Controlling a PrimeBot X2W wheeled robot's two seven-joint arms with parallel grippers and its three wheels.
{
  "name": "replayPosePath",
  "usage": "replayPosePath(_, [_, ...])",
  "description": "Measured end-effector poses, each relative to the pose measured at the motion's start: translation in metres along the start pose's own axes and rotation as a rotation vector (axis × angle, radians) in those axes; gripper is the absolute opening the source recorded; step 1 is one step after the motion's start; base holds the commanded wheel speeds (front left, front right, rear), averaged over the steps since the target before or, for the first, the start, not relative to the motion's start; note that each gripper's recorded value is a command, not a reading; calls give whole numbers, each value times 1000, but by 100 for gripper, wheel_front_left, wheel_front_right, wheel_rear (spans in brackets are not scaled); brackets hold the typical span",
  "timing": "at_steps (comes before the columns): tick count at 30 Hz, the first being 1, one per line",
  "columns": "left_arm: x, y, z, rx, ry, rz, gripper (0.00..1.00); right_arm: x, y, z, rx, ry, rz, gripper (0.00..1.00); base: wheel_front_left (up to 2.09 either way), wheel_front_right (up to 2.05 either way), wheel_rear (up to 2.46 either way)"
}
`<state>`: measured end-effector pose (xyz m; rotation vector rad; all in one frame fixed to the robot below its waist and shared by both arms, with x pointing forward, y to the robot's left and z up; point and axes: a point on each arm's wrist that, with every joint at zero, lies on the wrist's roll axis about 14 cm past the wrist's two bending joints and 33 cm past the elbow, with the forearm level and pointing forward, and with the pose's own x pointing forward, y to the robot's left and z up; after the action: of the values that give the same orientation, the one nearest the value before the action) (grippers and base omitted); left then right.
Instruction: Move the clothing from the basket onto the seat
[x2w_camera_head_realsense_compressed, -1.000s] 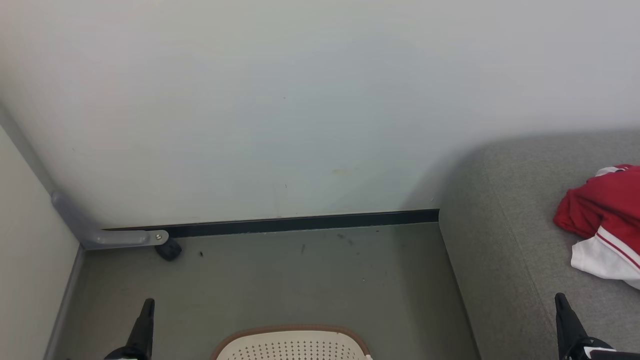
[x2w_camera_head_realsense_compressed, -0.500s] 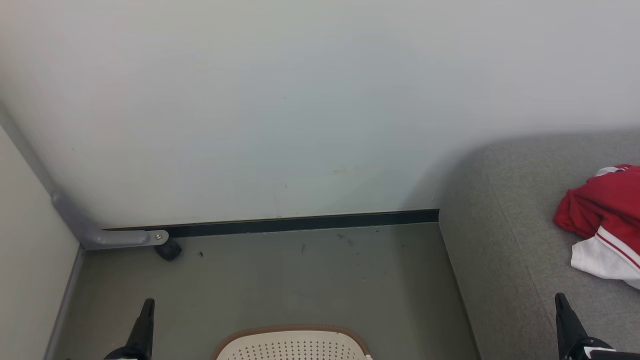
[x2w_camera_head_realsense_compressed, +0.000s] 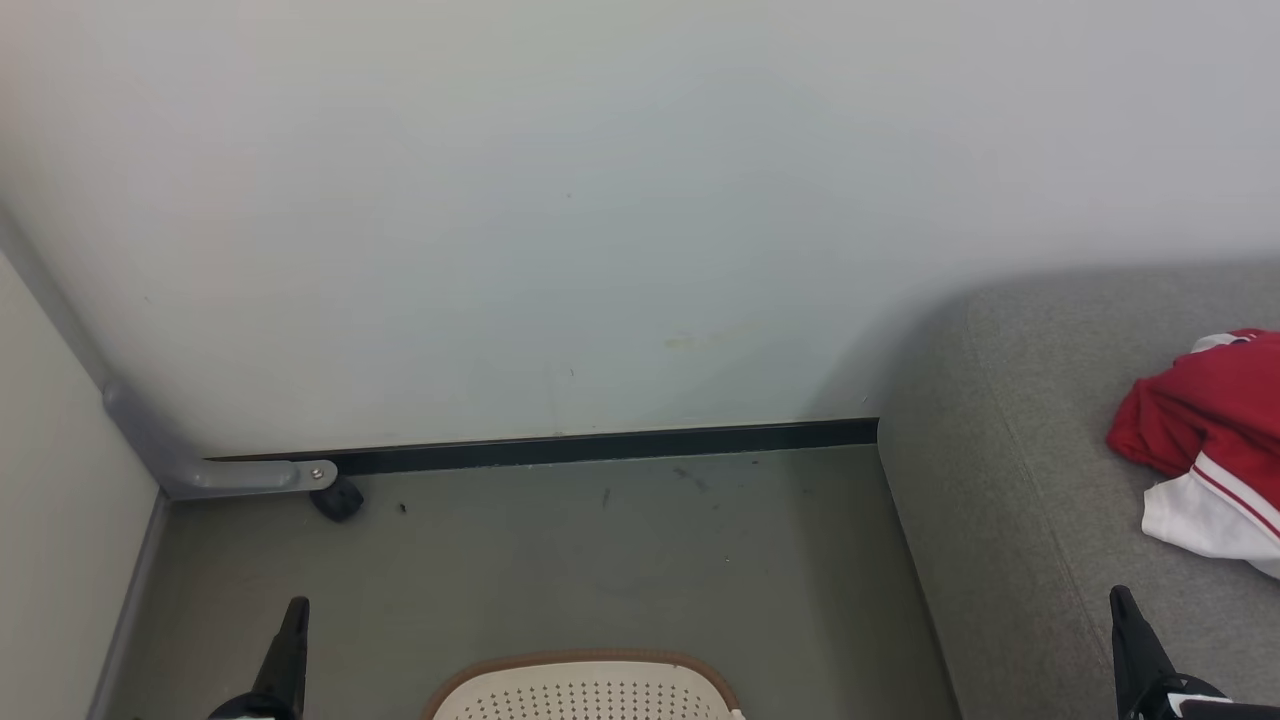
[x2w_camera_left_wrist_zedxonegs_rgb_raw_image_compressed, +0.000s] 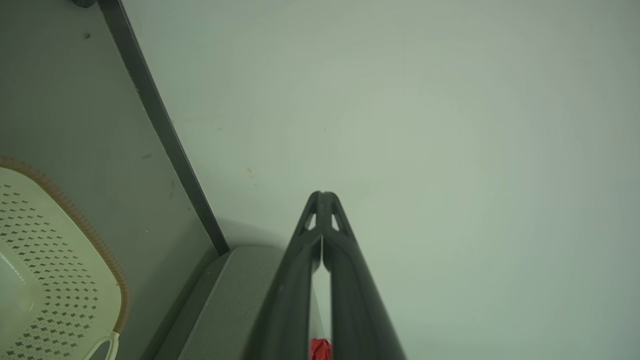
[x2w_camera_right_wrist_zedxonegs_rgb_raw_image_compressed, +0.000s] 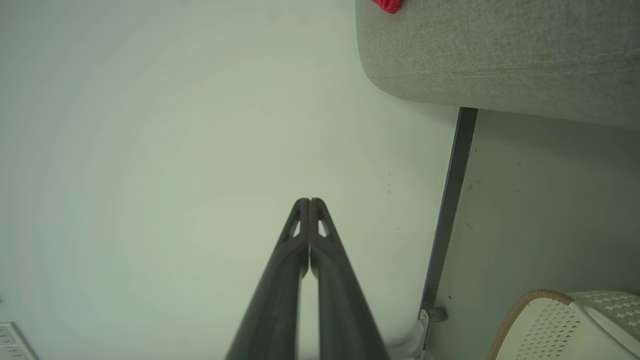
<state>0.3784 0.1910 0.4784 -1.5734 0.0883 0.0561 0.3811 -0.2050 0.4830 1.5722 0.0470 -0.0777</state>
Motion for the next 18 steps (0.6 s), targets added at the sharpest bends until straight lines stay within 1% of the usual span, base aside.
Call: replayPosePath(18, [0, 0, 0, 0, 0, 0, 0, 0, 0, 0, 0, 0, 0, 0, 0, 0, 0])
